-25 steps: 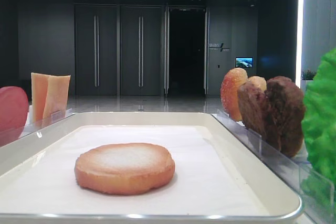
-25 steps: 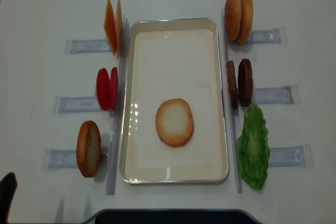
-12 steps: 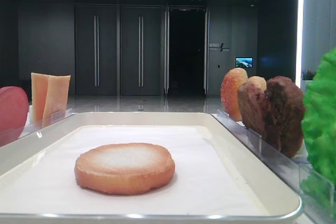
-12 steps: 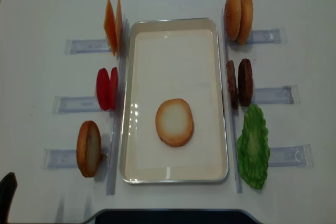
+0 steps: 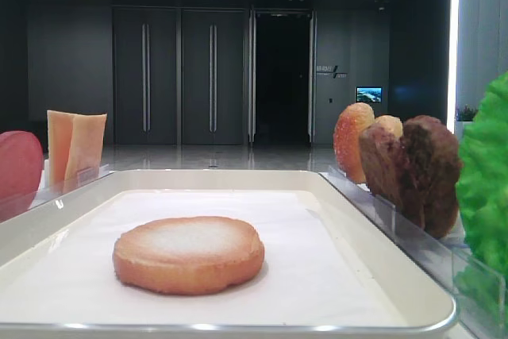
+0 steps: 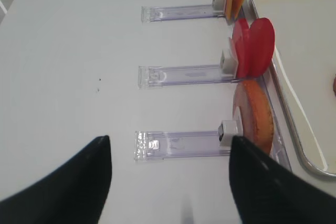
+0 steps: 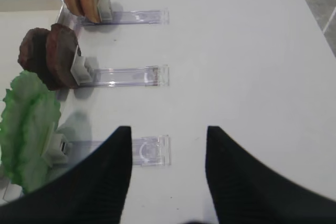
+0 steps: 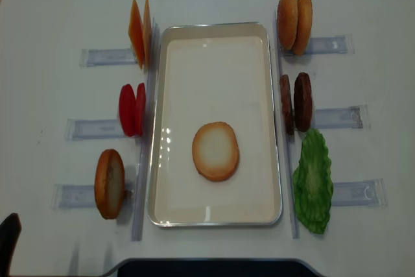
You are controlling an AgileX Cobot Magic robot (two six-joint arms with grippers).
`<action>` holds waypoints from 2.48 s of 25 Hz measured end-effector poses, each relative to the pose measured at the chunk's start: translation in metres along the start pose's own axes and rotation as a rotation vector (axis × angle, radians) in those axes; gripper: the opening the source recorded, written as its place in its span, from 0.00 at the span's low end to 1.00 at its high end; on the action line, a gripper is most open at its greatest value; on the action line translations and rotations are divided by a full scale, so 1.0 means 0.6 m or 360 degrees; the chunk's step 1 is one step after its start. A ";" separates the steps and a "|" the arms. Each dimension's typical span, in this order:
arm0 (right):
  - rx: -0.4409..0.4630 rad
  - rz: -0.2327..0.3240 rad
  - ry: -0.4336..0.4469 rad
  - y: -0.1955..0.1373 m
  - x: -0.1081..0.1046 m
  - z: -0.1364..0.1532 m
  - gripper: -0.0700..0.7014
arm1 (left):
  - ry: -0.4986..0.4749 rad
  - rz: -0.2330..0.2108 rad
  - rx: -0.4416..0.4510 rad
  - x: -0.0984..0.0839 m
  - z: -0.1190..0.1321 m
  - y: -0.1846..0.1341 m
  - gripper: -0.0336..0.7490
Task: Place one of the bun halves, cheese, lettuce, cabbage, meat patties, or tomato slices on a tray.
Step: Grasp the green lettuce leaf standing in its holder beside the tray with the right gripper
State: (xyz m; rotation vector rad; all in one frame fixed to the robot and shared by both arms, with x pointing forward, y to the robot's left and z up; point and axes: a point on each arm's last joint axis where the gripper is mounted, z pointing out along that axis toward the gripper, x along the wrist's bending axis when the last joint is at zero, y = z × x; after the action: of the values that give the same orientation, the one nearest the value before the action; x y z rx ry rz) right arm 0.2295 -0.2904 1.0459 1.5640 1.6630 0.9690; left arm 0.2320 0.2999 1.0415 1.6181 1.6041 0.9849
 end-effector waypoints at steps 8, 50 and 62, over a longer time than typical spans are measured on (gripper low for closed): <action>0.0167 0.0039 0.0049 0.014 0.002 0.022 0.54 | 0.0000 0.0000 0.0000 0.000 0.000 0.000 0.73; 0.1277 0.0184 0.0195 0.202 0.031 0.245 0.54 | -0.0001 -0.0001 -0.0002 0.000 0.000 0.000 0.73; 0.1256 0.0116 0.0253 0.189 0.125 0.227 0.54 | -0.0001 -0.0001 -0.0002 0.000 0.000 0.000 0.73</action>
State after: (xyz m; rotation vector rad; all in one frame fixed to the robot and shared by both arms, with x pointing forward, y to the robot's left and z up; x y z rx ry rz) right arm 0.3985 -0.2029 1.0747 2.0858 2.2791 0.4811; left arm 0.2319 0.2998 1.0415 1.6171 1.6029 0.9846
